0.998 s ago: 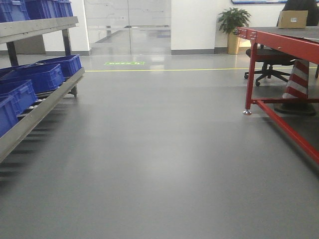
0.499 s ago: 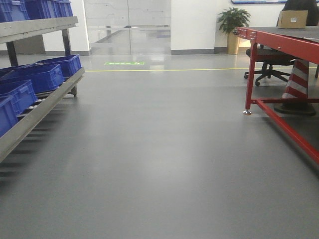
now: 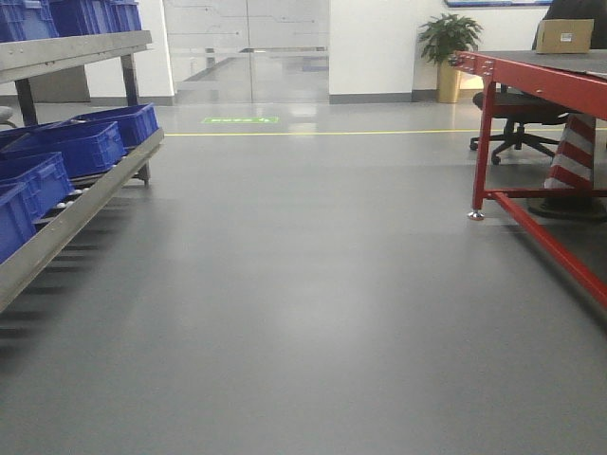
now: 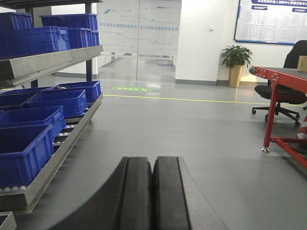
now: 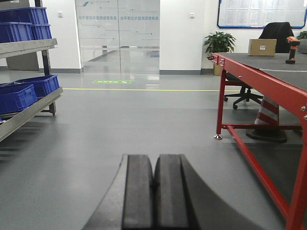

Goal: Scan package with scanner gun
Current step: 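Drive the base forward along the aisle past the blue crates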

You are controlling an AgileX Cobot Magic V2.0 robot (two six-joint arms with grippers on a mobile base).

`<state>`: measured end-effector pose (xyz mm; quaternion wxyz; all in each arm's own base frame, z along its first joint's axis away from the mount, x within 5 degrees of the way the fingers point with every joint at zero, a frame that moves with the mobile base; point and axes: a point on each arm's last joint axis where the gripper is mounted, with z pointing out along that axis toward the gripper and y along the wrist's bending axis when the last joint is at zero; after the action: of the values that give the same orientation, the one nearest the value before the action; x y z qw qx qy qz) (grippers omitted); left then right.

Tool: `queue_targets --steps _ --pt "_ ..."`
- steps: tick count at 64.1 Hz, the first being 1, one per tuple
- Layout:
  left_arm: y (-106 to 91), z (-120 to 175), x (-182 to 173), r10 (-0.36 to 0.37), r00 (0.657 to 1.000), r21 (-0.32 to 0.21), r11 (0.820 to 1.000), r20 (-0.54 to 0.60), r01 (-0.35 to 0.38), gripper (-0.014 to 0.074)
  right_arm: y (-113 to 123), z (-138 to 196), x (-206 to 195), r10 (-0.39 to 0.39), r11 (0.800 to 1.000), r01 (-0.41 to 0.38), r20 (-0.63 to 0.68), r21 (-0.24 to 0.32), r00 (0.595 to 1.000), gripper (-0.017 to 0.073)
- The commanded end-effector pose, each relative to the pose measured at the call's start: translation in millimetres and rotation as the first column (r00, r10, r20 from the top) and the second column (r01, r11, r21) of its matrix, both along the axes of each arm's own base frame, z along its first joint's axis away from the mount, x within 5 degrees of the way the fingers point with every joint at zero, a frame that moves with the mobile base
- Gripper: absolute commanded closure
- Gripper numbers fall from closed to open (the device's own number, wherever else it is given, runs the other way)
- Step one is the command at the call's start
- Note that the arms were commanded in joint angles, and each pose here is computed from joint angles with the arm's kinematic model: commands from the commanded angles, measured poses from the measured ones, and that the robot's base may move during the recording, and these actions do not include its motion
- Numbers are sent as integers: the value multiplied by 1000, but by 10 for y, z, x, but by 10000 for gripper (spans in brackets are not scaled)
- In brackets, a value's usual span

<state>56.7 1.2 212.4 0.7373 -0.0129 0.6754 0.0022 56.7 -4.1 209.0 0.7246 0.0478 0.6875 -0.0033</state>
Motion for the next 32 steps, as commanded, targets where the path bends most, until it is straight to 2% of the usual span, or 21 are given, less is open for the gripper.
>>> queue_targets --steps 1,32 --pt "-4 29 -8 -6 1000 2 1000 22 5 704 -3 35 -7 -6 1000 7 29 -9 1000 724" --pt "-4 29 -8 -6 1000 2 1000 22 5 704 -3 35 -7 -6 1000 7 29 -9 1000 724"
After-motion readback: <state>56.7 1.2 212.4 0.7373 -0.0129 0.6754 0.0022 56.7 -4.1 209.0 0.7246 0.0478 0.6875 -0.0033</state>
